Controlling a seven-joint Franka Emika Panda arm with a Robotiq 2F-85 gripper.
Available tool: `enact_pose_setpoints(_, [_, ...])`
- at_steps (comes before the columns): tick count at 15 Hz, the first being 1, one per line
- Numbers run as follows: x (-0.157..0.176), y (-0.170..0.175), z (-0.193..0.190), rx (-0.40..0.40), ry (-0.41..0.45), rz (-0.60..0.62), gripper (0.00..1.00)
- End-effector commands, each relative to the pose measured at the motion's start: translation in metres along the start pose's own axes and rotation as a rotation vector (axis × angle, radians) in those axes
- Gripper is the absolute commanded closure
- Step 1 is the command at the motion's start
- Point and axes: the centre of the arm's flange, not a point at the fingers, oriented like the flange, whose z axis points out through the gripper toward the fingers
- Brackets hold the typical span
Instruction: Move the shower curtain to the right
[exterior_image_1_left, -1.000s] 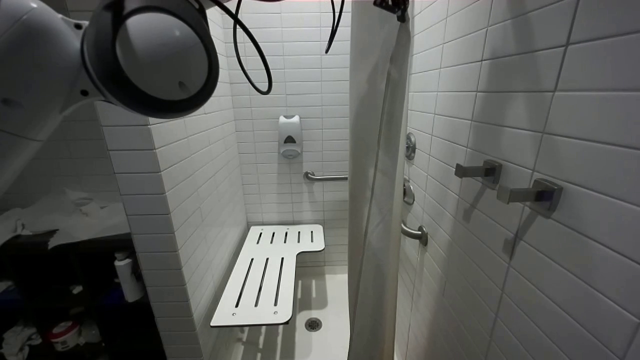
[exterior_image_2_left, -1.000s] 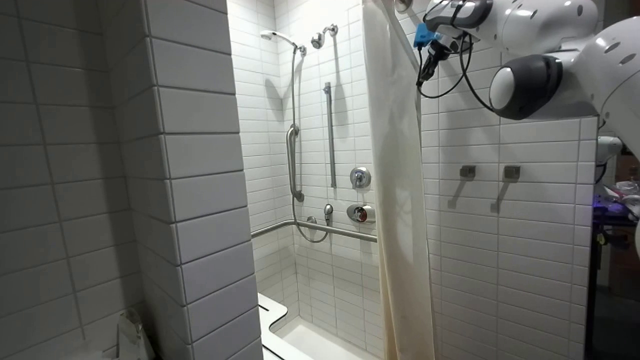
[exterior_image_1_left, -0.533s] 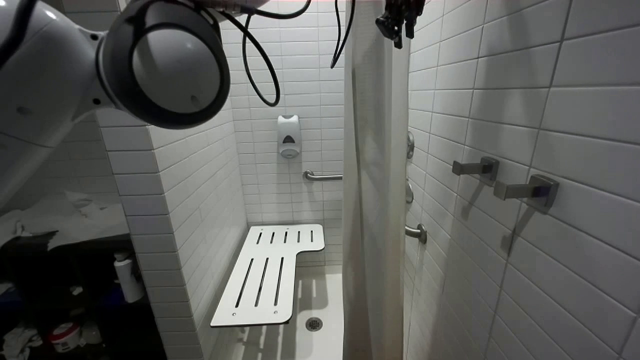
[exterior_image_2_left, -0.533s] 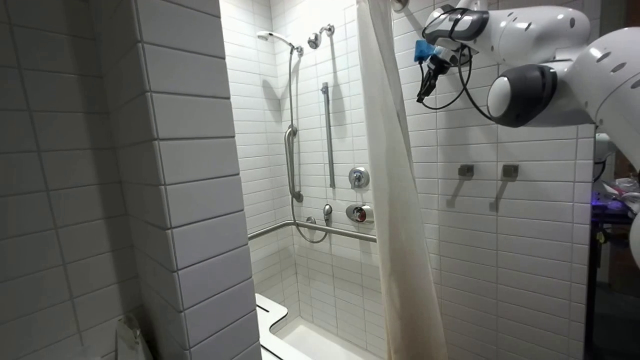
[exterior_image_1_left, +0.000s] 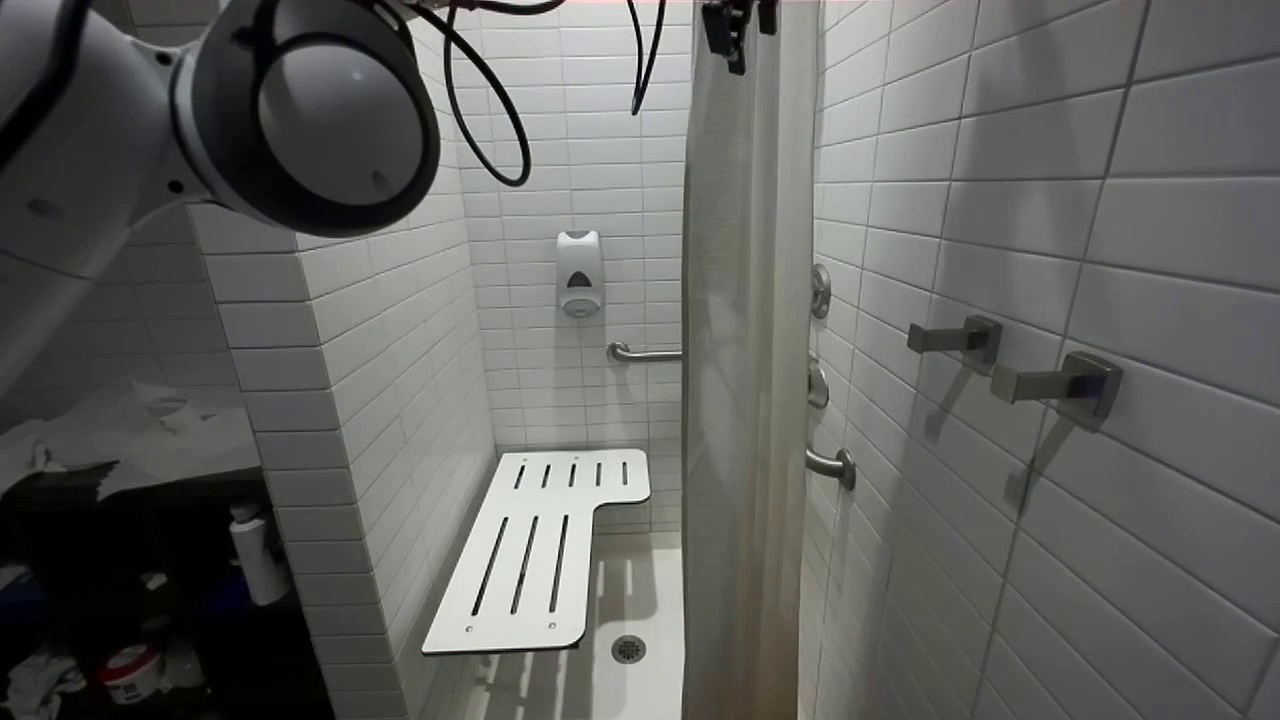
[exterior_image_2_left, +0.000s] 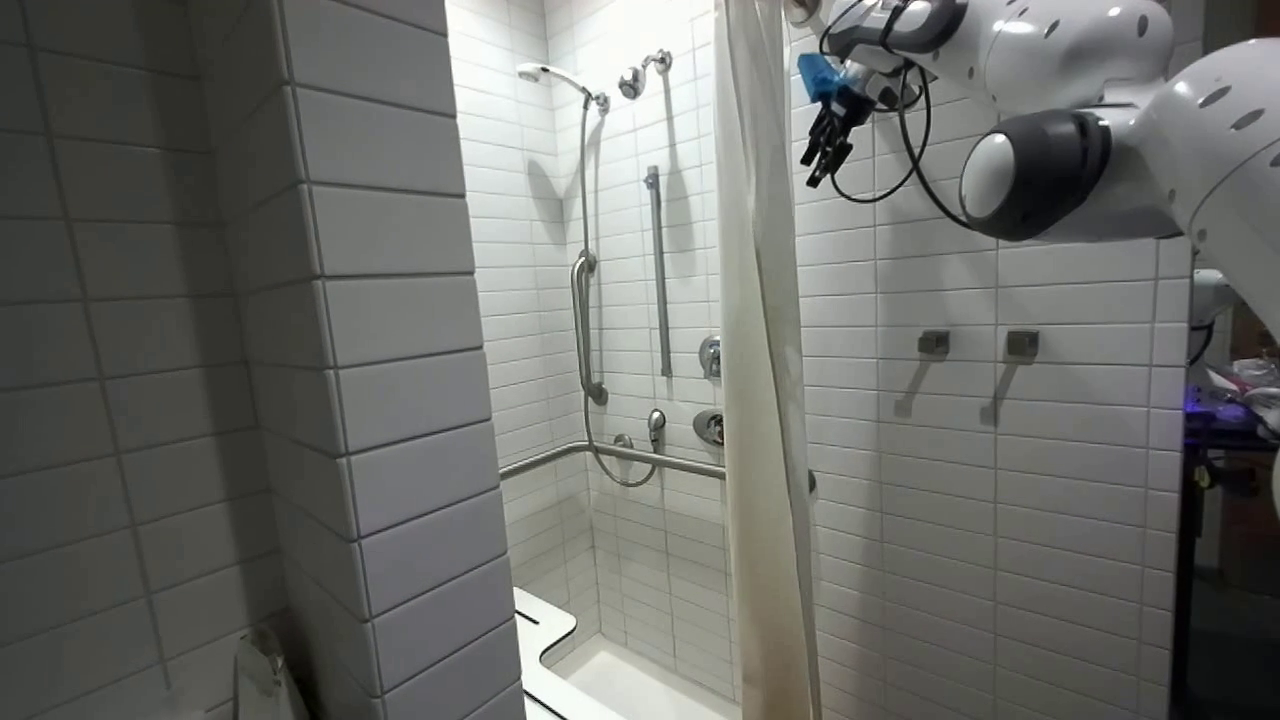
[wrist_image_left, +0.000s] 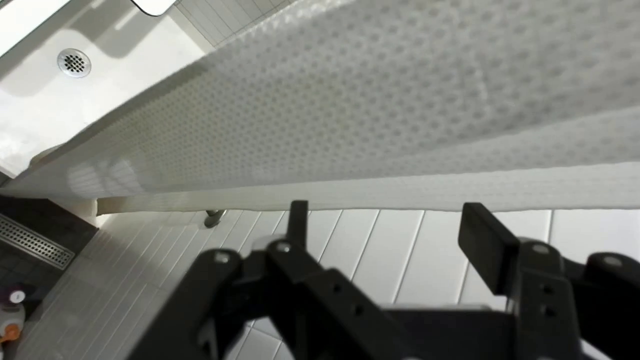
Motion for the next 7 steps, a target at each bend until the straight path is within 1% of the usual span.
enact_pose_setpoints(1, [0.0024,0.0002,0.0006,-0.002,0.002,0.0,0.22])
enact_pose_setpoints(7, [0.0063,0.0004,0.0012,-0.004,0.006,-0.002,0.22])
